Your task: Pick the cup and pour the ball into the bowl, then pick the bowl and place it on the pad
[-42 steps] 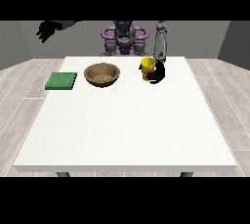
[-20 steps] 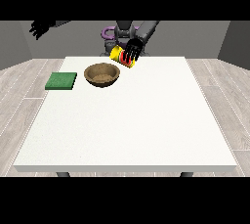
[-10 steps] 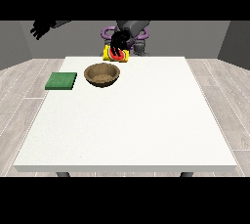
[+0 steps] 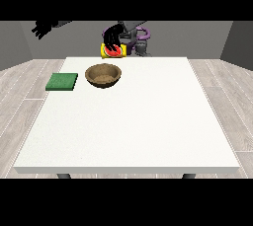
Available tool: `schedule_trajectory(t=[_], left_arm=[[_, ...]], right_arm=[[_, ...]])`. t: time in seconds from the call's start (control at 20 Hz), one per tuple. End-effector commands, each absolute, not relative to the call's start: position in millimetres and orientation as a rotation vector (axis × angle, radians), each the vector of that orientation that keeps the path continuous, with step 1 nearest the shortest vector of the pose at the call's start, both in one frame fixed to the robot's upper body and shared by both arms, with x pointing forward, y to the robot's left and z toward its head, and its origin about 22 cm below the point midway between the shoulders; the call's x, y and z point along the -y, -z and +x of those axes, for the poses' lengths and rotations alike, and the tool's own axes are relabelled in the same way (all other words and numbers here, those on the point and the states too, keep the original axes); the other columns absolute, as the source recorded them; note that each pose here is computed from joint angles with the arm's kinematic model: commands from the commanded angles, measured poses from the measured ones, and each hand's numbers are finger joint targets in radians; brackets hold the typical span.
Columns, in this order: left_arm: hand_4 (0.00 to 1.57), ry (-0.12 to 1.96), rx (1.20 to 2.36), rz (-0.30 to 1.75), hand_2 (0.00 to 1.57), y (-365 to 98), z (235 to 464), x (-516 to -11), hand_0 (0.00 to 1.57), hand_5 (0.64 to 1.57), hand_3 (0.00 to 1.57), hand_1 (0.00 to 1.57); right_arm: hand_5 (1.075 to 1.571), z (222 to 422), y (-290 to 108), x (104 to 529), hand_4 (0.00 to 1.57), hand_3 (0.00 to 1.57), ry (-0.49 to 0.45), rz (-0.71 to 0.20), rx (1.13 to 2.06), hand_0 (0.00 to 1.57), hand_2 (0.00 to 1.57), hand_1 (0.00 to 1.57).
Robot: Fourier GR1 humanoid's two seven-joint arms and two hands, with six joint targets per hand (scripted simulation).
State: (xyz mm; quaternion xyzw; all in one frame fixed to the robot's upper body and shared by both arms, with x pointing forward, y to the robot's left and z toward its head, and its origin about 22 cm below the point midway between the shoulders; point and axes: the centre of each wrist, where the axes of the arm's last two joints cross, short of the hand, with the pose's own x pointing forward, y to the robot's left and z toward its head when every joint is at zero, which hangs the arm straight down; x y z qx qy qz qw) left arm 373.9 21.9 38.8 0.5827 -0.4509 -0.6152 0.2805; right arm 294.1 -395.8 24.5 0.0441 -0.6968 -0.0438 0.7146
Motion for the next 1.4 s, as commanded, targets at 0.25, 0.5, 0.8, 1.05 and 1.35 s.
schedule_trajectory(t=[0.25,0.5,0.8,1.05,1.35], left_arm=[[1.11,1.326,1.399,1.385,1.57,-59,380,-47,0.75,1.556,1.54,0.75],[1.3,0.861,1.591,1.023,1.19,-102,401,-107,0.8,1.555,0.88,0.8],[1.12,0.308,1.701,0.513,0.0,-153,409,-150,0.0,1.57,0.0,0.0],[1.05,0.176,1.78,0.216,0.0,-184,414,-229,0.0,1.566,0.0,0.0],[1.06,0.196,1.855,0.049,0.0,-209,406,-306,0.0,1.558,0.0,0.0]], right_arm=[[1.55,282,-18,402,0.71,0.17,0.151,0.028,1.519,0.0,0.0,0.0],[1.556,272,-5,401,0.76,0.11,0.2,-0.027,1.487,0.0,0.0,0.0],[1.555,271,6,389,0.79,0.0,0.237,-0.054,1.46,0.0,0.0,0.0],[1.563,265,31,364,0.75,0.0,0.298,-0.051,1.44,0.0,0.0,0.0],[1.565,276,43,340,0.74,0.0,0.384,-0.046,1.51,0.0,0.0,0.0]])
